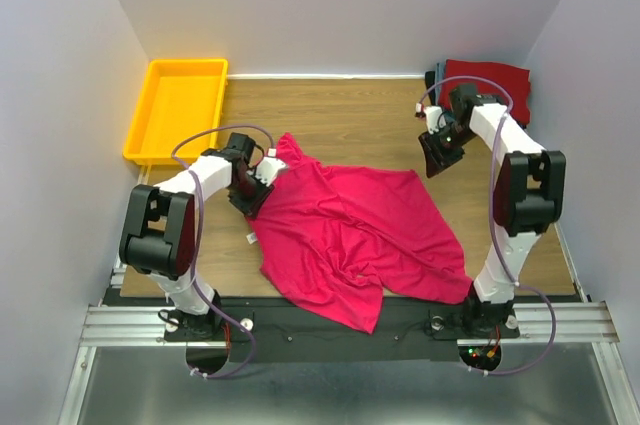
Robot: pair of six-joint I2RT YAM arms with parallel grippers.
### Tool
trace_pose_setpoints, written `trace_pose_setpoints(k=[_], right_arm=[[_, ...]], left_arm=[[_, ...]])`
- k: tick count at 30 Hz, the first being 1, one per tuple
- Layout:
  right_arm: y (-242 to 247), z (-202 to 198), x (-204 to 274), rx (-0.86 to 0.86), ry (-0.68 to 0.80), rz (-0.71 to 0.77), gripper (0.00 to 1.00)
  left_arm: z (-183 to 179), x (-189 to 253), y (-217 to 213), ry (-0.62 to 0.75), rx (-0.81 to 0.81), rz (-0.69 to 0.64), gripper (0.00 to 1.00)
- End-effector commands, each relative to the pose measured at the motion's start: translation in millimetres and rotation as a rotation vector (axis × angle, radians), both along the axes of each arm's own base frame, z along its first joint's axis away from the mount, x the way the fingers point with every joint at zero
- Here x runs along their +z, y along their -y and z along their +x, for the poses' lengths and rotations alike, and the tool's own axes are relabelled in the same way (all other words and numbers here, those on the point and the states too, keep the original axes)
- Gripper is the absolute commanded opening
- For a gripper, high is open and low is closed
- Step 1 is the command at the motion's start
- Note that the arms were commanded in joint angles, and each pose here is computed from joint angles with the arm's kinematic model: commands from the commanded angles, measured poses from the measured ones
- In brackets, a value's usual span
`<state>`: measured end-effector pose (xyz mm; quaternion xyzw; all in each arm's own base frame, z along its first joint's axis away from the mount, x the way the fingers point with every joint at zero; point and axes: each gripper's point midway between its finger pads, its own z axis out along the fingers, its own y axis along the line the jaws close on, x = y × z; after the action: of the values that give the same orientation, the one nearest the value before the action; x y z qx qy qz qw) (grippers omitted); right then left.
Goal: Fold and stack the t-shirts
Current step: Flatten the tshirt out
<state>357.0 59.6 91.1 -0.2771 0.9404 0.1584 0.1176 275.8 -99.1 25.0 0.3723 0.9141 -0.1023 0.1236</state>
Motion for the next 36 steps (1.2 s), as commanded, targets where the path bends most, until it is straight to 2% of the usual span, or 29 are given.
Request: trace_pose_setpoints(k=[1, 3, 5, 10, 12, 15, 18, 21, 22, 23, 27, 32, 35, 36], right_arm=[[-1.7, 43.6, -8.2, -0.091, 0.054, 0.005, 0.44], [-7.5, 47.0, -22.3, -0.117, 0.012, 0.034, 0.52], [-13.1, 47.2, -32.4, -0.137, -0.028, 0.062, 0.56], [-29.8, 33.2, -43.0, -0.139, -0.109, 0.156, 0.57], [-36.5, 26.0, -47.7, -0.14, -0.145, 0.196, 0.53], [-44.9, 17.1, -51.2, -0.137, -0.201, 0.246, 0.4], [-57.6, 14.1, -38.2, -0.117, -0.223, 0.332, 0.35], [-59.1, 19.1, -28.3, -0.111, -0.196, 0.339, 0.17], [-59.6, 21.7, -24.2, -0.107, -0.181, 0.339, 0.05], [-60.4, 23.1, -16.8, -0.105, -0.161, 0.341, 0.0], [-71.5, 22.4, 12.2, -0.058, -0.072, 0.34, 0.01], [-131.3, -8.5, 29.9, 0.118, 0.046, 0.233, 0.01], [-178.0, -55.5, 11.7, 0.257, -0.01, 0.193, 0.01], [-193.5, -82.8, -3.8, 0.319, -0.06, 0.17, 0.01]], left_arm=[[-0.8, 10.7, -44.6, 0.036, 0.013, 0.122, 0.36], [8.5, 20.1, -47.7, 0.06, 0.027, 0.11, 0.37], [18.3, 34.9, -42.4, 0.085, 0.036, 0.065, 0.43], [32.4, 59.7, -20.0, 0.11, 0.041, -0.052, 0.49], [40.2, 68.6, -16.2, 0.138, 0.046, -0.072, 0.49], [49.2, 78.4, -11.4, 0.169, 0.056, -0.098, 0.49], [53.9, 84.2, -9.3, 0.179, 0.059, -0.111, 0.49], [56.8, 88.1, -8.6, 0.185, 0.058, -0.118, 0.49], [58.2, 90.2, -9.1, 0.19, 0.063, -0.124, 0.49], [58.6, 92.4, -8.6, 0.193, 0.06, -0.127, 0.49], [63.4, 105.4, -7.3, 0.224, 0.059, -0.144, 0.49], [64.3, 114.5, -4.7, 0.249, 0.061, -0.163, 0.49], [62.7, 117.0, -3.1, 0.25, 0.065, -0.178, 0.49], [61.4, 116.7, -2.2, 0.243, 0.063, -0.182, 0.49]])
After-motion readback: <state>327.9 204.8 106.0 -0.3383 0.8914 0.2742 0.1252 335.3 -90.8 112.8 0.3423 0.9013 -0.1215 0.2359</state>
